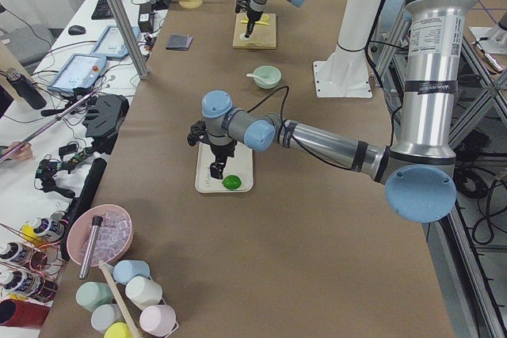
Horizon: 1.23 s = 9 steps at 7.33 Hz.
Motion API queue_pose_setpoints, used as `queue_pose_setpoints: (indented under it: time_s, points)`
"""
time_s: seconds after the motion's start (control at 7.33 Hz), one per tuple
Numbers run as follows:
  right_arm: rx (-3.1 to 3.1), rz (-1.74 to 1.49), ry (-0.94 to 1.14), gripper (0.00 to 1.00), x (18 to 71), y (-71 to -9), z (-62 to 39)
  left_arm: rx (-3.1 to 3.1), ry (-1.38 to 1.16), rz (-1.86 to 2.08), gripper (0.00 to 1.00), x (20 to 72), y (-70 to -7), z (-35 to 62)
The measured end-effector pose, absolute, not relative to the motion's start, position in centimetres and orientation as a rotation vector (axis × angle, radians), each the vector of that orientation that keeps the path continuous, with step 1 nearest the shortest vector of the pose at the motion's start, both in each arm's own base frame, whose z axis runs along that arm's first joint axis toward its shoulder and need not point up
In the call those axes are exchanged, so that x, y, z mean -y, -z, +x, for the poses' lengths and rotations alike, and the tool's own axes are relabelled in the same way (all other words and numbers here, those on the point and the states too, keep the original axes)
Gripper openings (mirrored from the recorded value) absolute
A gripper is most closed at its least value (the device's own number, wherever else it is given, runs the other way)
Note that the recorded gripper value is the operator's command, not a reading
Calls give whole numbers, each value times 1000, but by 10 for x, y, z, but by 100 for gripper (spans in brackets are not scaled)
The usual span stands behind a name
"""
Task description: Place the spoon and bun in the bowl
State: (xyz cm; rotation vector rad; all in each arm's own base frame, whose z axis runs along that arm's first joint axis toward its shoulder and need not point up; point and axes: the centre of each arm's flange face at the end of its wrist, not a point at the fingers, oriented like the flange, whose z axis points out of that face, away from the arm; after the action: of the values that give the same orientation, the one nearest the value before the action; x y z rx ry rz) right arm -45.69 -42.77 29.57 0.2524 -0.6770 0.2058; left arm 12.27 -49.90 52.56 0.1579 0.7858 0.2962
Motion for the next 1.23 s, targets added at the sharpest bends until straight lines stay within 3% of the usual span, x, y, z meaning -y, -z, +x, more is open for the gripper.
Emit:
queue_pose_setpoints:
  time_s: [0.55,0.95,1.09,1.23]
  points:
    - [760,123,-359,0,371,-150,-529,-787,-298,158,99,499,-525,124]
    - [763,103,-398,0,336,-108,-584,-785,-297,154,99,500,-528,124]
    - [753,101,-394,14,331,-103,-598,-784,-295,148,99,500,-531,124]
    - [750,100,-388,99,327,-102,-605,-783,-294,145,99,500,-533,125]
